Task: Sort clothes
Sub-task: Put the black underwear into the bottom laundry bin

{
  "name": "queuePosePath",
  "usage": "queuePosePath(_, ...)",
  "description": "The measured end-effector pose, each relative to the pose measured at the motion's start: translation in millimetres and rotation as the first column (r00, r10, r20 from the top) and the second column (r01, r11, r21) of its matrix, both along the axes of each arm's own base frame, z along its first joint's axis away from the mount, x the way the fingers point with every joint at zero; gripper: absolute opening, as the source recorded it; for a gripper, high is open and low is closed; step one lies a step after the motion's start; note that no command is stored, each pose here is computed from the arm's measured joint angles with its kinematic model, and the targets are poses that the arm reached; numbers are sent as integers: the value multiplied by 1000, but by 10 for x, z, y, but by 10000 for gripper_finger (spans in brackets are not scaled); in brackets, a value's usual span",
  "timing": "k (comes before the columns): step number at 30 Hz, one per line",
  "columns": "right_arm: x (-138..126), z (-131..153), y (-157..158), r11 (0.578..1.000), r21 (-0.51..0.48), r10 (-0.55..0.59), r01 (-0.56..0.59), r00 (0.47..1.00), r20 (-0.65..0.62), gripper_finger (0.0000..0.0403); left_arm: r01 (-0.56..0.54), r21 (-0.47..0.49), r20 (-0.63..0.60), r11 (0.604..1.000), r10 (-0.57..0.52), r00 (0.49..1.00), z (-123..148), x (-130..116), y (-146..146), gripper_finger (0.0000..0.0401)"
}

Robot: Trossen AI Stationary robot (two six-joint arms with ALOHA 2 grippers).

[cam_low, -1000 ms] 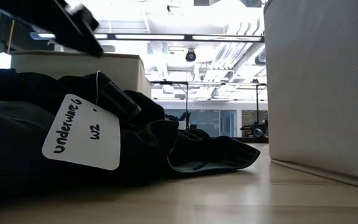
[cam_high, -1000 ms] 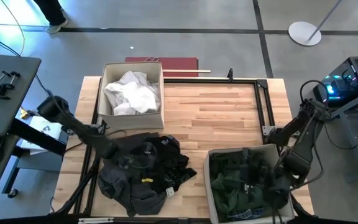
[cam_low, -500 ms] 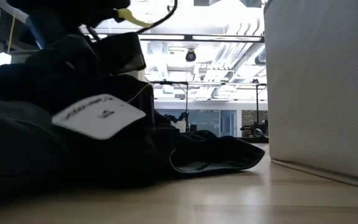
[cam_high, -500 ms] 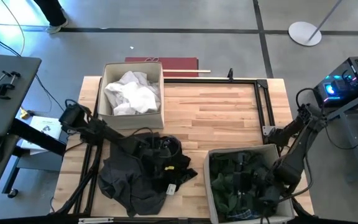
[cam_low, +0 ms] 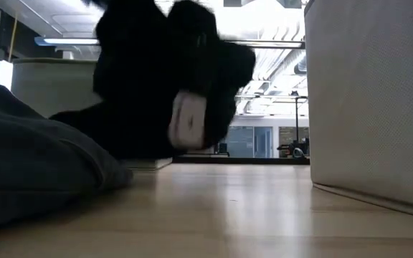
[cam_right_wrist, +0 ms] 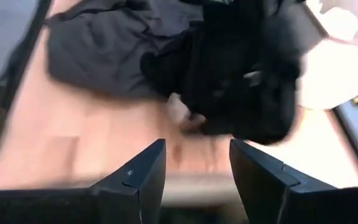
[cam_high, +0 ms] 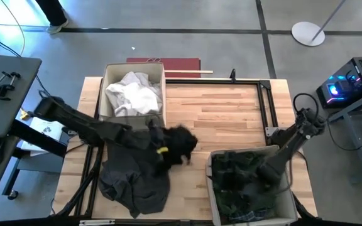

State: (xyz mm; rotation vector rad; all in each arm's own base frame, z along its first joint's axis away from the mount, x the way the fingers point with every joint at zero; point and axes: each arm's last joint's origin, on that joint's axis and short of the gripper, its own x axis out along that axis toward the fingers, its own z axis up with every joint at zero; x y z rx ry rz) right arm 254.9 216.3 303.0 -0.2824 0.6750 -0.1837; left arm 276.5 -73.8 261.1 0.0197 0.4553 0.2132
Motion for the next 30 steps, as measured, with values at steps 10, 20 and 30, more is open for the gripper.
queuePosePath(10, 534, 245, -532, 995, 0, 101, -101, 991, 88, 256, -19, 156, 278, 988, -26, 960, 519, -148, -42, 4)
queuePosePath(20, 693, 771, -936, 989, 51, 128, -139, 975, 180, 310, -108, 208, 204, 972, 65, 977, 278, 29, -51, 3)
queuePosePath(30, 833, 271, -1287, 993, 93, 65, -73, 995, 78, 309, -80, 221, 213, 972, 32, 977, 266, 51, -111, 5)
